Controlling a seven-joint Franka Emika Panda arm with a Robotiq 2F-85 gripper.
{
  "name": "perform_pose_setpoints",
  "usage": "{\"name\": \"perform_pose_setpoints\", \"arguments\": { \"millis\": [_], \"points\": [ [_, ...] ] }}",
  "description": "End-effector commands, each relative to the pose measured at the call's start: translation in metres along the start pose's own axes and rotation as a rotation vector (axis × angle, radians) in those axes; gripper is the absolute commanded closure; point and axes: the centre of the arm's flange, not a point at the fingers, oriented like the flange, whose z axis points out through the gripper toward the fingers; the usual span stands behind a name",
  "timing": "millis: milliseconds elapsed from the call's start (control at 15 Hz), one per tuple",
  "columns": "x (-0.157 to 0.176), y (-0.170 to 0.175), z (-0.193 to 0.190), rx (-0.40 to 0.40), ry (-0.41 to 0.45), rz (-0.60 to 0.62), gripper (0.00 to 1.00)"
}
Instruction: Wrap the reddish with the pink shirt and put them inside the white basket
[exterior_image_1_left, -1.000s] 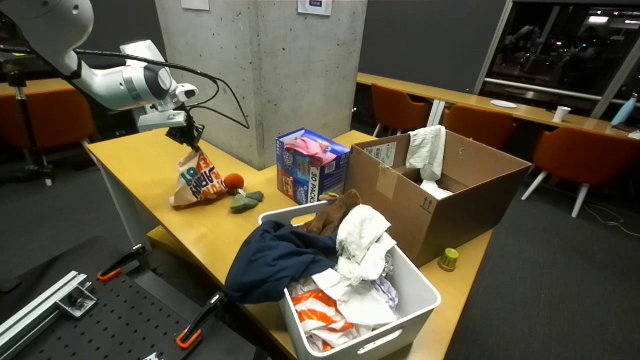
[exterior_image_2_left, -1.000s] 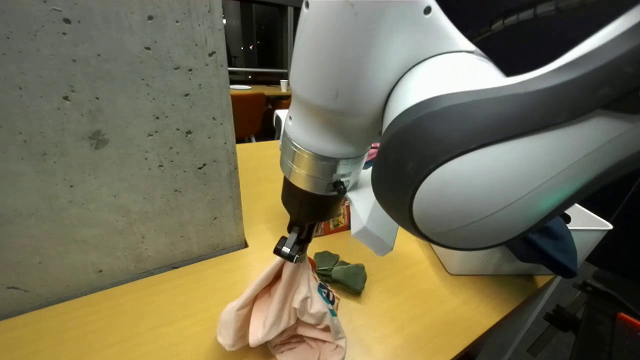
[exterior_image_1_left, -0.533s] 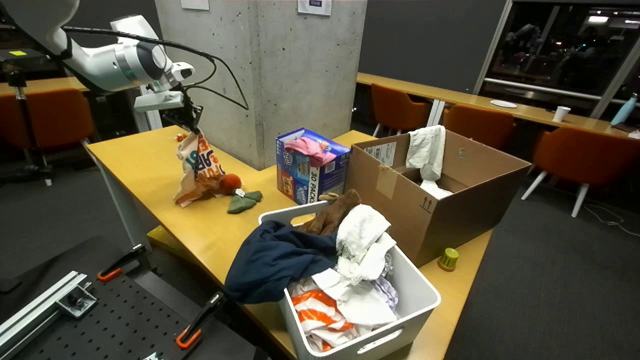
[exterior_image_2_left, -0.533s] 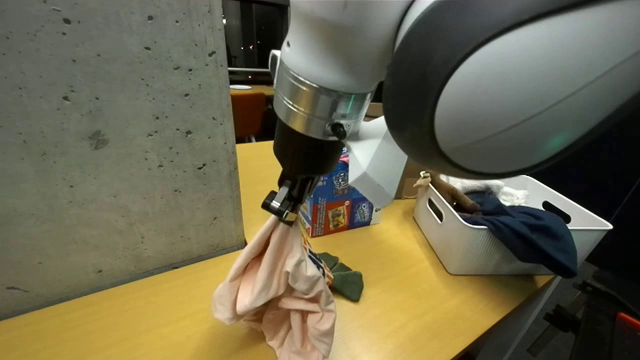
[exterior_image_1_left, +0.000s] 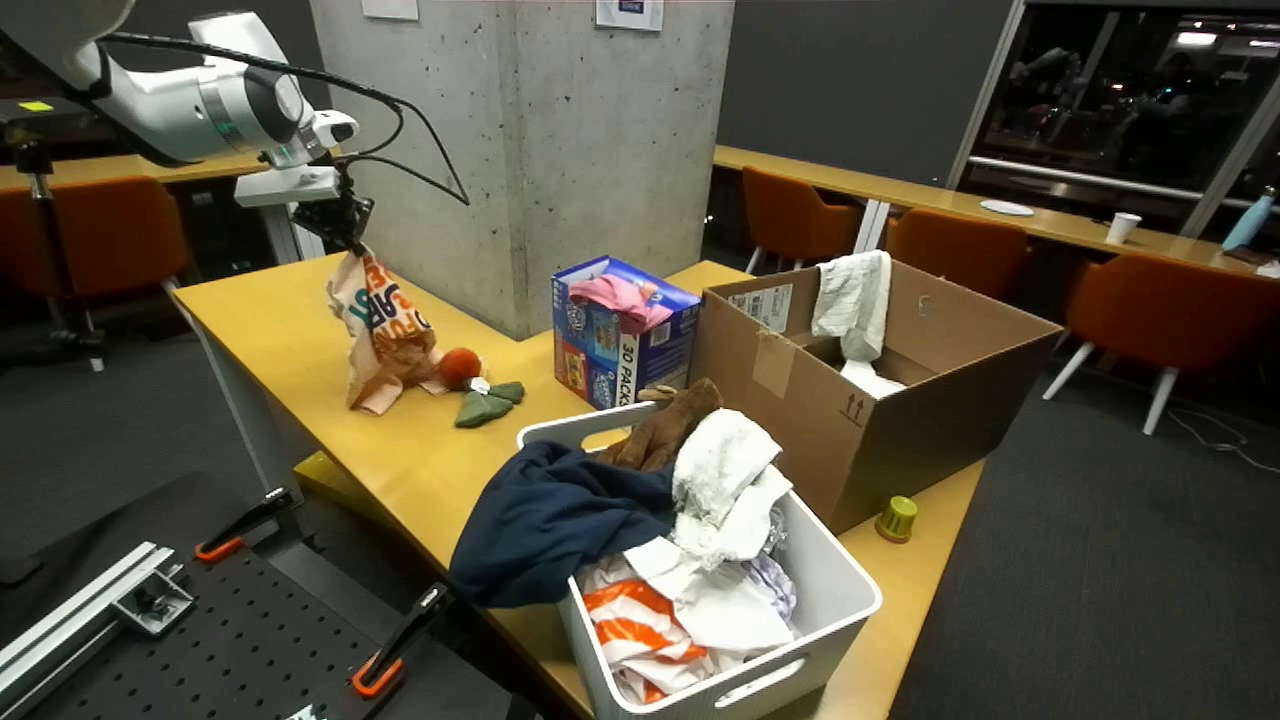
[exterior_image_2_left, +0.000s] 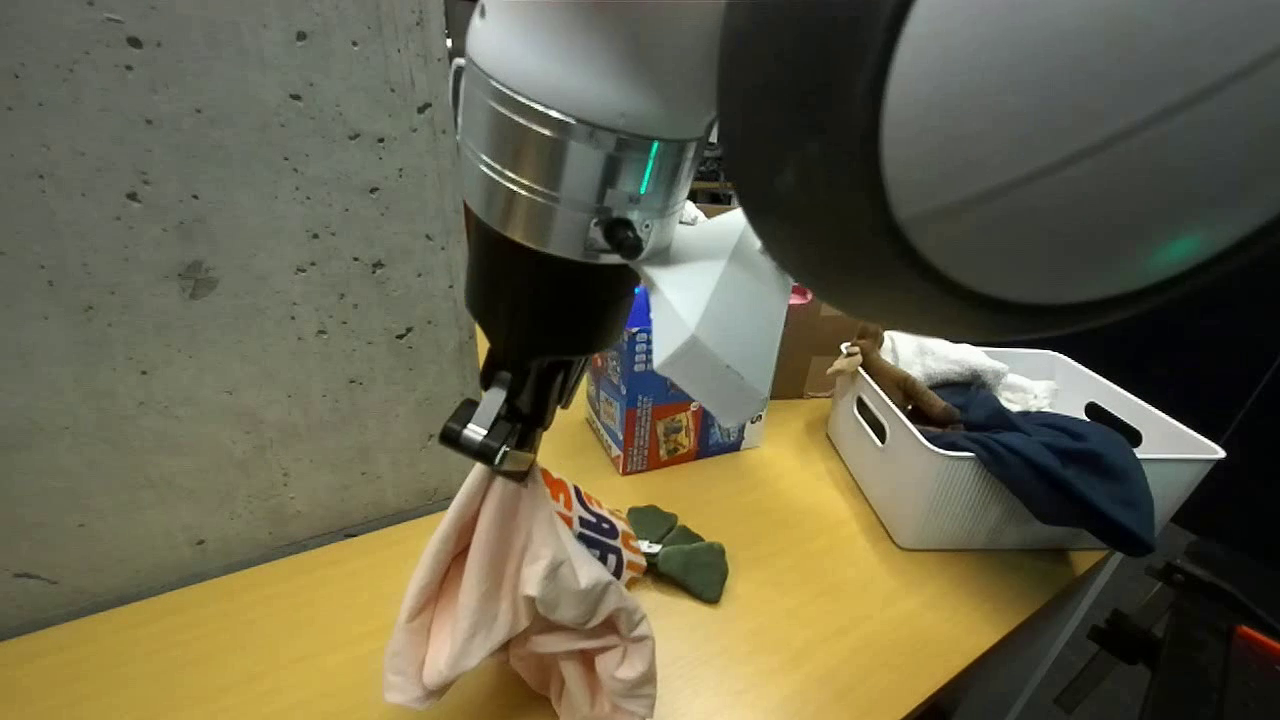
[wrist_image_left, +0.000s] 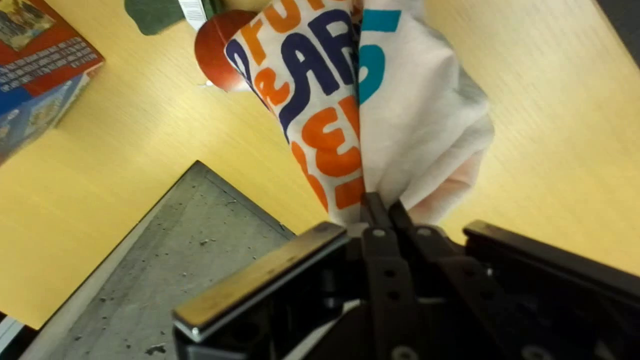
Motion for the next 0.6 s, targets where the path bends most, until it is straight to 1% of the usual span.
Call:
{"name": "perform_pose_setpoints", "arguments": {
  "millis": [0, 200, 333, 533],
  "points": [
    [0.016, 0.003, -0.009, 0.033, 0.001, -0.024, 0.99],
    [0.013, 0.037, -0.009, 0.012, 0.007, 0.014, 0.99],
    [0.010, 0.066, -0.010, -0.007, 0.013, 0.050, 0.99],
    [0.002, 0.106, 0.001, -0.025, 0.002, 0.103, 0.99]
  ]
}}
